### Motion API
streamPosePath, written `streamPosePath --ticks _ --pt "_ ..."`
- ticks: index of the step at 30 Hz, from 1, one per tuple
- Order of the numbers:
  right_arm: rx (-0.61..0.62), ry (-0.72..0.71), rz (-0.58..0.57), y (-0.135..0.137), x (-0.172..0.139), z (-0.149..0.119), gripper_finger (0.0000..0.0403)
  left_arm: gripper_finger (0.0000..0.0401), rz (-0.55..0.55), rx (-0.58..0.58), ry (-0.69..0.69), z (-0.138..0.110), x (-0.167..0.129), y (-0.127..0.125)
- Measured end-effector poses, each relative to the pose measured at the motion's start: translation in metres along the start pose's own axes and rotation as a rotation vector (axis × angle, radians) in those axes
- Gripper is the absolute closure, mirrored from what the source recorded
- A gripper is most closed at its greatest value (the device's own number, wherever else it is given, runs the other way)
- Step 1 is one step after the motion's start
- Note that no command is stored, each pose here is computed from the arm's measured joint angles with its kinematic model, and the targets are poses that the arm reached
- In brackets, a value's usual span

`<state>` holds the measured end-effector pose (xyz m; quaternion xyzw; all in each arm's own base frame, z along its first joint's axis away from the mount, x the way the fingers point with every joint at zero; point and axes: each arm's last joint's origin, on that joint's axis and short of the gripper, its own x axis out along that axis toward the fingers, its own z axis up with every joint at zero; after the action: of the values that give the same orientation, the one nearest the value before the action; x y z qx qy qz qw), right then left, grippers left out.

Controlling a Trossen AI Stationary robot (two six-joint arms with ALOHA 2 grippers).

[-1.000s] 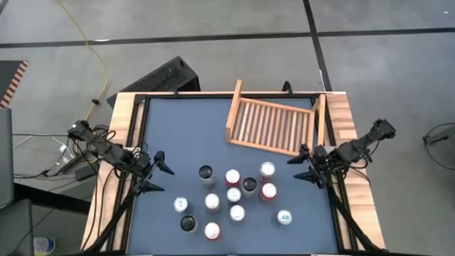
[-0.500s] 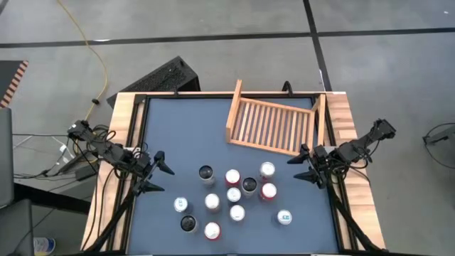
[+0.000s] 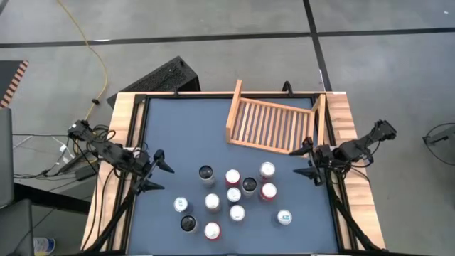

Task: Place canned beverage on shelf
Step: Put the right blue soda can on the shelf

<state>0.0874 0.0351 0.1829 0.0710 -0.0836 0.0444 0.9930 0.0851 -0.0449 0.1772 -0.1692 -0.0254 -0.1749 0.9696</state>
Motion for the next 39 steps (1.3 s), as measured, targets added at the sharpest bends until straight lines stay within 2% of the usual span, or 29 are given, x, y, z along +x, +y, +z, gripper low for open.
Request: streamPosePath --ticks 7,9,12,14,17,20,22,25,27,31,35,39 --pt "-0.015 0.003 -0.021 -0.001 0.000 0.000 0.0092 0.0060 0.015 -0.002 0.011 0.001 0.000 0.000" --pt "-0.014 0.001 -0.029 -0.001 0.000 0.000 0.0092 0.0060 0.034 0.031 -0.002 0.002 0.000 0.001" --pt "0.004 -0.037 -0.025 -0.001 0.000 0.004 0.0092 0.0060 0.146 0.048 -0.088 0.009 -0.001 0.002" --pt "0.026 -0.035 -0.024 -0.001 0.000 0.003 0.0092 0.0060 0.197 -0.030 -0.127 0.011 -0.001 0.004" --pt "0.066 -0.034 -0.023 -0.001 0.000 0.003 0.0092 0.0060 0.289 -0.069 -0.184 0.014 -0.002 0.006" --pt "0.023 -0.039 -0.029 -0.001 0.000 0.004 0.0092 0.0060 0.395 -0.133 -0.243 0.016 -0.004 0.009" --pt "-0.019 -0.022 -0.036 -0.002 0.000 0.002 0.0092 0.0060 0.440 -0.124 -0.240 0.014 -0.004 0.010" --pt "0.059 -0.035 -0.040 -0.002 0.001 0.003 0.0092 0.0060 0.511 -0.101 -0.254 0.014 -0.005 0.012" --pt "0.098 -0.071 -0.038 -0.002 0.001 0.007 0.0092 0.0060 0.470 -0.105 -0.255 0.016 -0.005 0.011" --pt "0.150 -0.273 -0.017 -0.002 -0.003 0.028 0.0092 0.0060 0.355 -0.057 -0.274 0.022 -0.004 0.008" --pt "0.087 -0.365 0.059 0.000 -0.006 0.036 0.0092 0.0060 0.354 -0.034 -0.335 0.035 -0.006 0.005" --pt "-0.012 -0.389 0.148 0.003 -0.007 0.038 0.0092 0.0060 0.360 -0.038 -0.370 0.048 -0.009 0.003"
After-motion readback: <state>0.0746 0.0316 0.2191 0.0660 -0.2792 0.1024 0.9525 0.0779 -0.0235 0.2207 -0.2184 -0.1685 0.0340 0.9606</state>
